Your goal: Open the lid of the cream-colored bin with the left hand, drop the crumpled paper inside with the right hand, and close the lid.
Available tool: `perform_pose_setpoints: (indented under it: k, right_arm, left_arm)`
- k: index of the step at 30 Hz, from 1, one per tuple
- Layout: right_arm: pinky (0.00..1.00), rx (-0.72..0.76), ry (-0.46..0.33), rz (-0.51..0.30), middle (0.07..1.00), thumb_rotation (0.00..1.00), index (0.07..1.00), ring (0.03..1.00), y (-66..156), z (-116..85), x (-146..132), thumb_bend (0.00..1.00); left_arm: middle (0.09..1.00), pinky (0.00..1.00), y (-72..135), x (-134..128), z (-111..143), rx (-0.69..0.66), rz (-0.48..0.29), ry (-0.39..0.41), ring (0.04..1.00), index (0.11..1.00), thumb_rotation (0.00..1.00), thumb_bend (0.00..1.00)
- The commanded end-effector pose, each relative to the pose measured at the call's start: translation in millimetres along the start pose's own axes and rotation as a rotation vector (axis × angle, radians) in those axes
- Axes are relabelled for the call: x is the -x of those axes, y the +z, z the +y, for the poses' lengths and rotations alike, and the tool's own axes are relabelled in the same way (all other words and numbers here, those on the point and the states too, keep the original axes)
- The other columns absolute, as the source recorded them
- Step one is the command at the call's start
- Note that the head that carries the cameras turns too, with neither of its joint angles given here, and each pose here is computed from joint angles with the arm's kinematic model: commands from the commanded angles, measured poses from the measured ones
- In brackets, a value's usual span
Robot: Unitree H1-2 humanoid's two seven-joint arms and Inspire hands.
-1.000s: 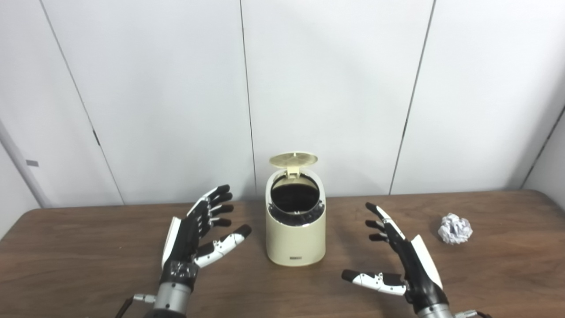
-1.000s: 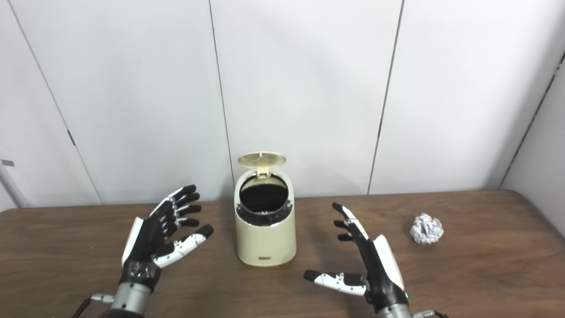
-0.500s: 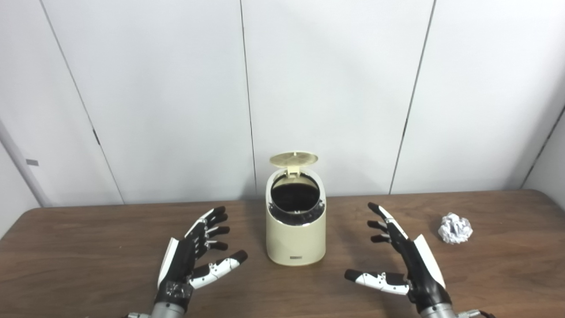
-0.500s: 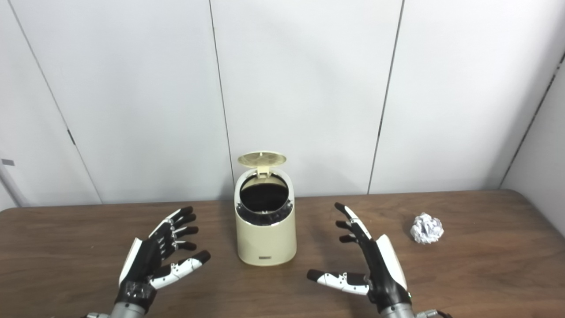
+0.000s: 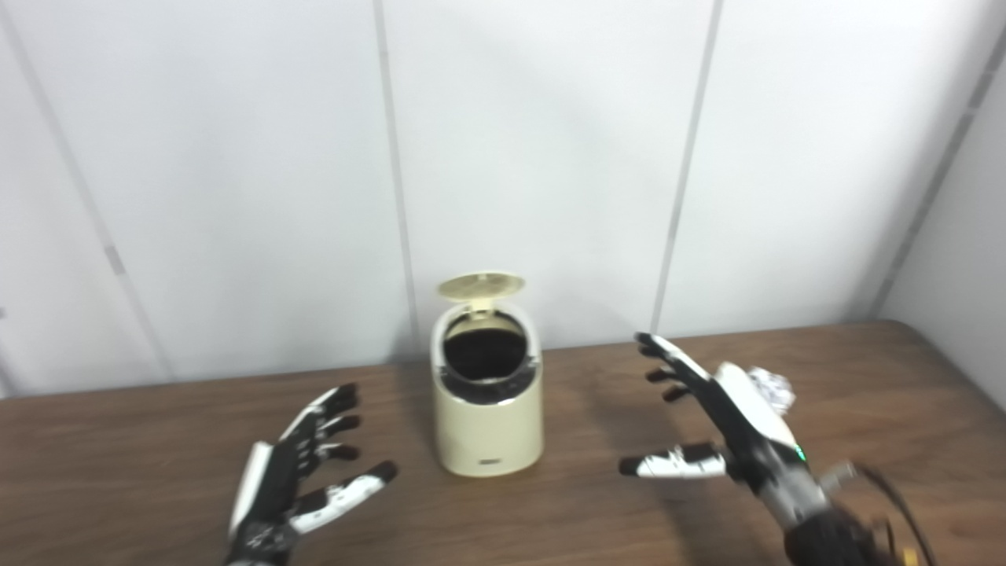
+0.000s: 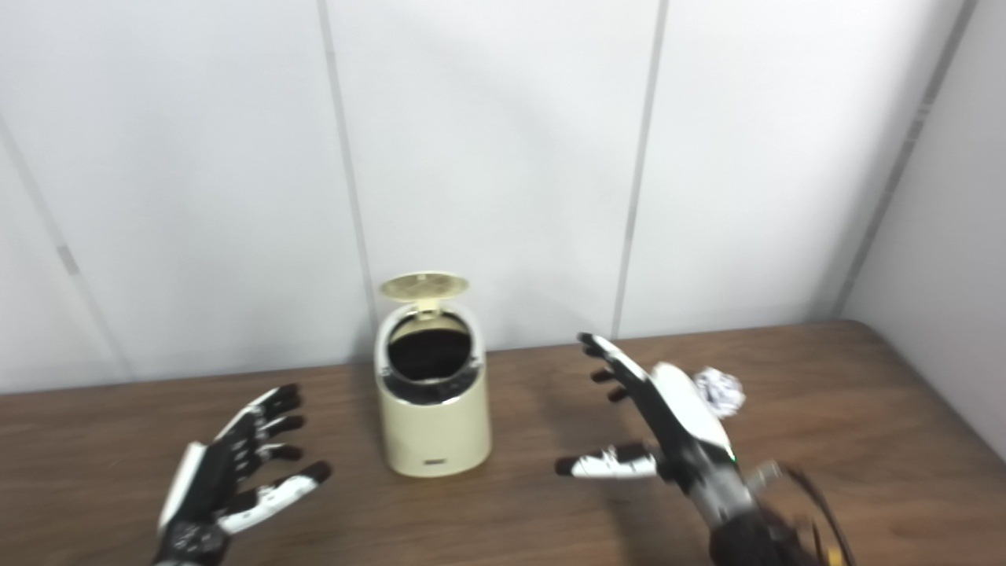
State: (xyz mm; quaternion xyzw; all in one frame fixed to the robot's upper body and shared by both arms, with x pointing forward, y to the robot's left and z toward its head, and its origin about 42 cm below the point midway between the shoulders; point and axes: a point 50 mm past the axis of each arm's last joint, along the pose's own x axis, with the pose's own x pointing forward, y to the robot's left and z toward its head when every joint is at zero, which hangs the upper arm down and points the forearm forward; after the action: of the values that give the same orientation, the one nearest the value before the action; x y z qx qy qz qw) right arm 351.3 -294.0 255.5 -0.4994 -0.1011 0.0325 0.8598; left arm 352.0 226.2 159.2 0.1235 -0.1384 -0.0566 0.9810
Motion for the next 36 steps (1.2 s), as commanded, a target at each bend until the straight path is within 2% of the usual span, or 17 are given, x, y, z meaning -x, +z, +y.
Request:
perform_pose_setpoints:
  k: [1,8,13,16,17,22,27,30,33,36]
  right_arm:
    - [0.68,0.136,-0.017,0.0,0.89,0.24,0.909,0.833,9,-30,-13,0.88]
    - [0.62,0.363,0.031,0.122,0.887,0.19,0.877,0.813,12,-65,-31,0.91]
    - [0.67,0.452,0.065,0.167,0.881,0.15,0.85,0.826,14,-87,-39,0.92]
    - [0.59,0.49,0.091,0.185,0.856,0.14,0.837,0.769,10,-97,-45,0.93]
    - [0.59,0.502,0.107,0.2,0.857,0.17,0.843,0.768,8,-100,-48,0.94]
    - [0.6,0.541,0.159,0.25,0.86,0.19,0.834,0.772,-5,-107,-59,0.95]
    - [0.57,0.557,0.193,0.28,0.869,0.18,0.831,0.772,-18,-109,-68,0.94]
    - [0.57,0.563,0.209,0.301,0.878,0.19,0.833,0.782,-26,-109,-73,0.95]
    - [0.61,0.563,0.236,0.321,0.897,0.16,0.831,0.819,-33,-108,-78,0.92]
    - [0.65,0.558,0.285,0.338,0.922,0.13,0.839,0.851,-39,-107,-82,0.9]
  left_arm:
    - [0.862,0.64,12,-10,8,-0.024,-0.081,0.013,0.791,0.896,0.19,0.79]
    - [0.861,0.66,12,-9,14,-0.031,-0.087,0.012,0.793,0.894,0.15,0.76]
    - [0.86,0.66,11,-10,18,-0.035,-0.081,0.012,0.792,0.901,0.11,0.74]
    - [0.864,0.68,11,-10,20,-0.034,-0.077,0.013,0.797,0.905,0.1,0.73]
    - [0.865,0.71,10,-10,20,-0.033,-0.08,0.011,0.802,0.908,0.11,0.72]
    - [0.862,0.71,10,-12,21,-0.033,-0.085,0.011,0.8,0.908,0.13,0.72]
    - [0.861,0.68,11,-11,19,-0.033,-0.087,0.008,0.796,0.904,0.09,0.71]
    - [0.865,0.71,12,-11,19,-0.028,-0.09,0.003,0.802,0.904,0.07,0.69]
    - [0.869,0.74,12,-10,20,-0.028,-0.09,0.006,0.806,0.915,0.07,0.68]
    - [0.865,0.72,13,-10,21,-0.028,-0.085,0.011,0.804,0.911,0.07,0.69]
